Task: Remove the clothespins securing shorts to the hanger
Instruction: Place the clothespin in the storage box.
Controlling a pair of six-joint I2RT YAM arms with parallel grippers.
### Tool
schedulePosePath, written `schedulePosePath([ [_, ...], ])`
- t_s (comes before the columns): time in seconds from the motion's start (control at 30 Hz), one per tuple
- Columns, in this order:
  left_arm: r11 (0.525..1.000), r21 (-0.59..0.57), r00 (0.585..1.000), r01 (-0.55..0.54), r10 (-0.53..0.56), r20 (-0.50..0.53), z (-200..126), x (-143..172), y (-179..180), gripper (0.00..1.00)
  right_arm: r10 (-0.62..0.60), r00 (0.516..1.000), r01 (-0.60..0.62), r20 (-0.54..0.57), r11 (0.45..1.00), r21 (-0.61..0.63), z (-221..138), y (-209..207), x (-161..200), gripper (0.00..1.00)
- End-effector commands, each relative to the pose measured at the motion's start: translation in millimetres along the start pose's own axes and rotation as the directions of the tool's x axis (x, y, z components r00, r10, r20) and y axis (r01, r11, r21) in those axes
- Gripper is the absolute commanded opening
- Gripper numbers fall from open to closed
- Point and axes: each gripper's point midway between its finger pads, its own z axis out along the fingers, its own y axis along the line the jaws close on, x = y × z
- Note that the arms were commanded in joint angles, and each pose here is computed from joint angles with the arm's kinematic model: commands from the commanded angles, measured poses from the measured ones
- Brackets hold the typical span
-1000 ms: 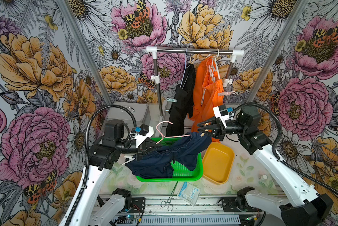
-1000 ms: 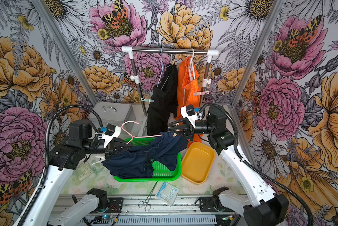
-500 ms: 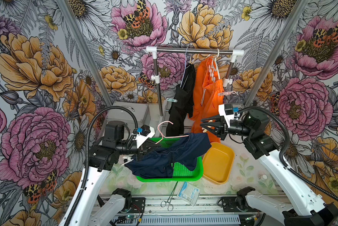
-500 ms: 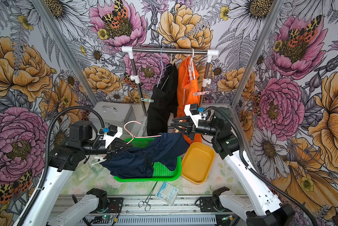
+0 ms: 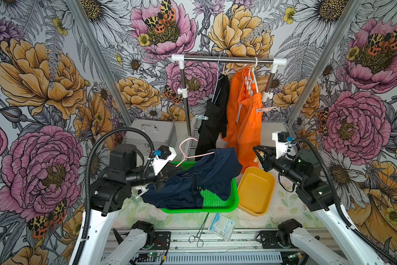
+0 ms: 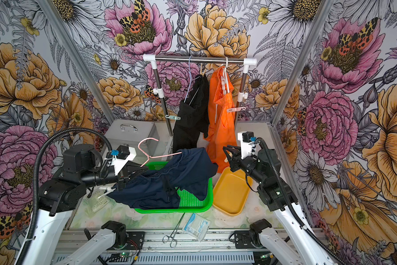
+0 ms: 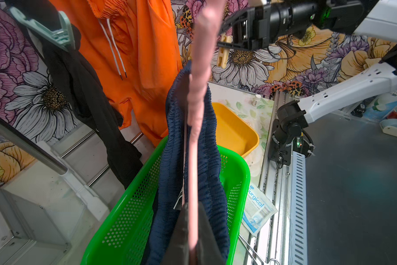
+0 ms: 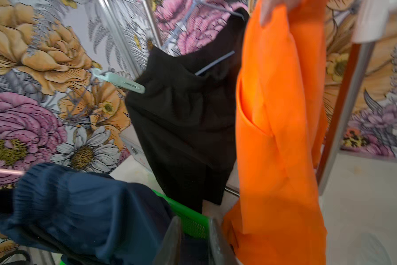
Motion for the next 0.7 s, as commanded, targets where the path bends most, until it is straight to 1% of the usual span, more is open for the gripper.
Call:
schedulePosePath([
  [0.0,0.997,-0.082,1.000,-0.013,0.014,0.012,-23.8,-12.6,-6.0,0.00,0.154,0.977,-0.120,-0.150,0.968,0.219,0.4,-41.3,54.6,0.00],
  [0.13,0.992,-0.125,1.000,-0.013,0.013,0.001,-38.9,-14.2,-11.9,0.00,0.253,0.945,-0.177,-0.207,0.928,0.327,3.4,-63.4,94.7,0.00],
  [0.27,0.993,-0.122,0.999,0.000,-0.005,-0.038,-39.3,-5.3,-14.1,0.00,0.338,0.911,-0.213,-0.237,0.877,0.431,5.8,-84.0,129.8,0.00],
  [0.37,0.998,-0.066,0.998,0.018,-0.022,-0.064,-27.7,0.7,-14.7,0.00,0.378,0.892,-0.212,-0.248,0.835,0.508,5.9,-99.3,149.8,0.00],
  [0.5,0.999,-0.016,0.989,0.051,-0.053,-0.140,-5.0,12.4,-6.0,0.00,0.412,0.877,-0.198,-0.247,0.778,0.596,4.8,-117.5,167.5,0.00],
  [0.57,0.998,0.008,0.981,0.063,-0.061,-0.184,7.2,18.8,-2.8,0.00,0.421,0.871,-0.188,-0.252,0.760,0.622,5.6,-123.4,172.8,0.00],
  [0.67,0.997,0.013,0.967,0.071,-0.065,-0.248,28.5,27.3,7.1,0.00,0.431,0.863,-0.168,-0.264,0.737,0.654,8.0,-131.3,181.2,0.00],
])
